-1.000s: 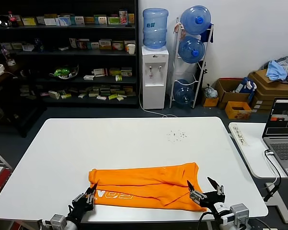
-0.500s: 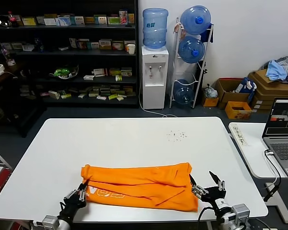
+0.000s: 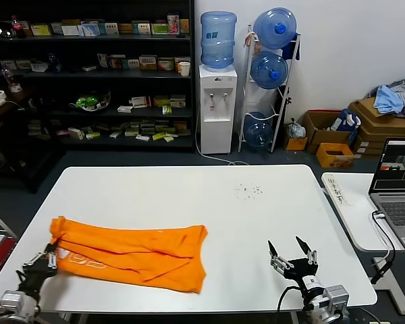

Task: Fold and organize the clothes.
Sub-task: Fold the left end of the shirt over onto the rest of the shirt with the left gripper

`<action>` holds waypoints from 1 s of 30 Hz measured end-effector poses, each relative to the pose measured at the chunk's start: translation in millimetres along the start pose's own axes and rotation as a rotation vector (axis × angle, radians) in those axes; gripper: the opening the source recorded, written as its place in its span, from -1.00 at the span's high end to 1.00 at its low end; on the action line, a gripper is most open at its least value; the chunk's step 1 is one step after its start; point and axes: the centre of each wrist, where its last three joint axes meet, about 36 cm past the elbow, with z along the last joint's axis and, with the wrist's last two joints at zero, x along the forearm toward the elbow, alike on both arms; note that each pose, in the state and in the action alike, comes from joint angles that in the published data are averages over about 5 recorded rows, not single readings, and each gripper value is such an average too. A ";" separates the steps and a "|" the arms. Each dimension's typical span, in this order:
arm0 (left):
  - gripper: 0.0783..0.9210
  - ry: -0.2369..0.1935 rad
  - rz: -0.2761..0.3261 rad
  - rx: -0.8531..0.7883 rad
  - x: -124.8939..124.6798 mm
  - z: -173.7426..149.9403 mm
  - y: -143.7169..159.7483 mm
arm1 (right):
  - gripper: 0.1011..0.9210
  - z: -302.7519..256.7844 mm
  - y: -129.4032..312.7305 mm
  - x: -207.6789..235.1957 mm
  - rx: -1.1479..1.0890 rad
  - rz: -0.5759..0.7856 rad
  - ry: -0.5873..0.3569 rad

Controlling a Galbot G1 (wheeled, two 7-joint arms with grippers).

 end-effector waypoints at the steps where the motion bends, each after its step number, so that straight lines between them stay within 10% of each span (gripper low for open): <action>1: 0.90 0.003 -0.018 -0.017 0.6 0.4 7.0 | -0.76 0.7 -0.2 -0.4 0.001 0.002 0.000; 10: 0.90 -0.008 -0.075 -0.061 10.4 -11.8 26.8 | -0.76 3.2 -0.1 -5.8 0.006 0.010 -0.004; 30: 0.90 0.084 0.261 0.492 24.8 -91.3 -138.4 | -0.76 14.6 1.6 -18.2 -0.029 0.044 0.031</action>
